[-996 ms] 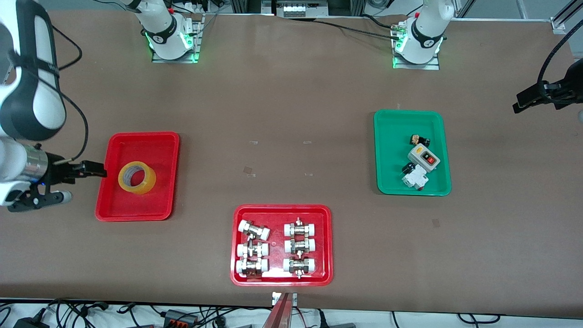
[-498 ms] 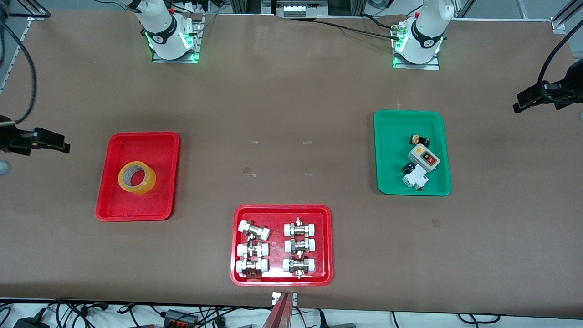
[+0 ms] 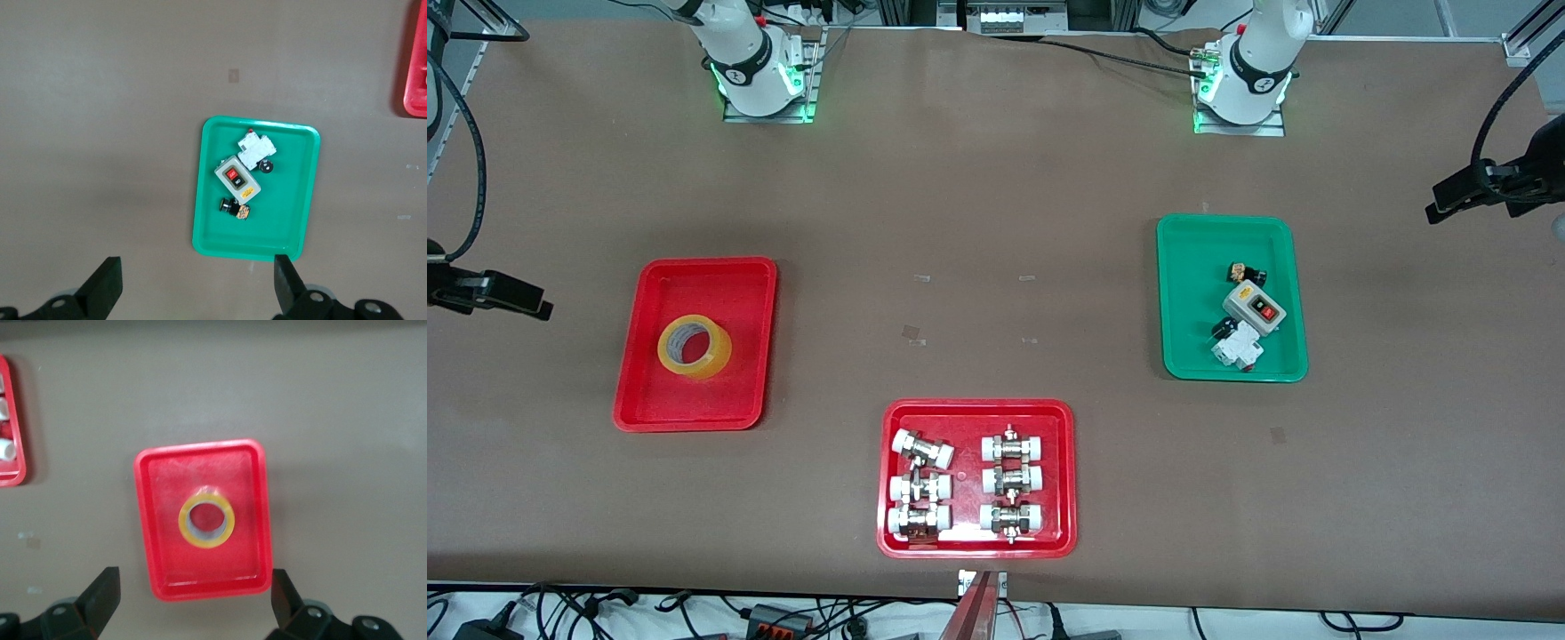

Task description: Left arm passes tape to right arm into tray

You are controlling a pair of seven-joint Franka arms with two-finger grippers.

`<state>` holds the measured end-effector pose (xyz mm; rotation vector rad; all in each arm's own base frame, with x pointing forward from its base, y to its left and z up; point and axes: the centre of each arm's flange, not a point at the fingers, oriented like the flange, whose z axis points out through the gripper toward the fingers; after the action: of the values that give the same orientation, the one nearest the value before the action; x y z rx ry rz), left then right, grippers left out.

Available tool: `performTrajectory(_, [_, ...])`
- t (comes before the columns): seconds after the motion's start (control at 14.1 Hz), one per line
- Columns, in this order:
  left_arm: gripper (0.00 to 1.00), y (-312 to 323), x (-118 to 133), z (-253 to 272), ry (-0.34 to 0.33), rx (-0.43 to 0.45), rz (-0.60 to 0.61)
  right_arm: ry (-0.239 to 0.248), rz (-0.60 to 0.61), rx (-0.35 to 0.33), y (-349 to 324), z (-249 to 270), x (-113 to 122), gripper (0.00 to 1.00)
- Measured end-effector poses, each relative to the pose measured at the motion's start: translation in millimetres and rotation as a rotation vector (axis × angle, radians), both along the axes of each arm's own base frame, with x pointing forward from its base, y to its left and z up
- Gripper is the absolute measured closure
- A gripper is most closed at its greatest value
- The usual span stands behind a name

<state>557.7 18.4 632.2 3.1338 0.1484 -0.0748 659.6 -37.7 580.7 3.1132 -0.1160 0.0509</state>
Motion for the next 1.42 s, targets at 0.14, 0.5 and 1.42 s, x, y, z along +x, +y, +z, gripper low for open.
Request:
performTrajectory(0.14, [0.0,-3,1,-1,-0.003,0.0,-0.005,-0.028,0.001,-0.016,-1,5,-6,0.0])
performTrajectory(0.5, [0.0,-3,2,-2,-0.003,0.0,-0.005,-0.027,0.003,-0.021,0,10,-39,0.0])
performTrajectory(1.42, [0.0,-3,3,-1,-0.005,0.0,-0.005,0.013,0.005,0.05,-3,-5,-106,0.0])
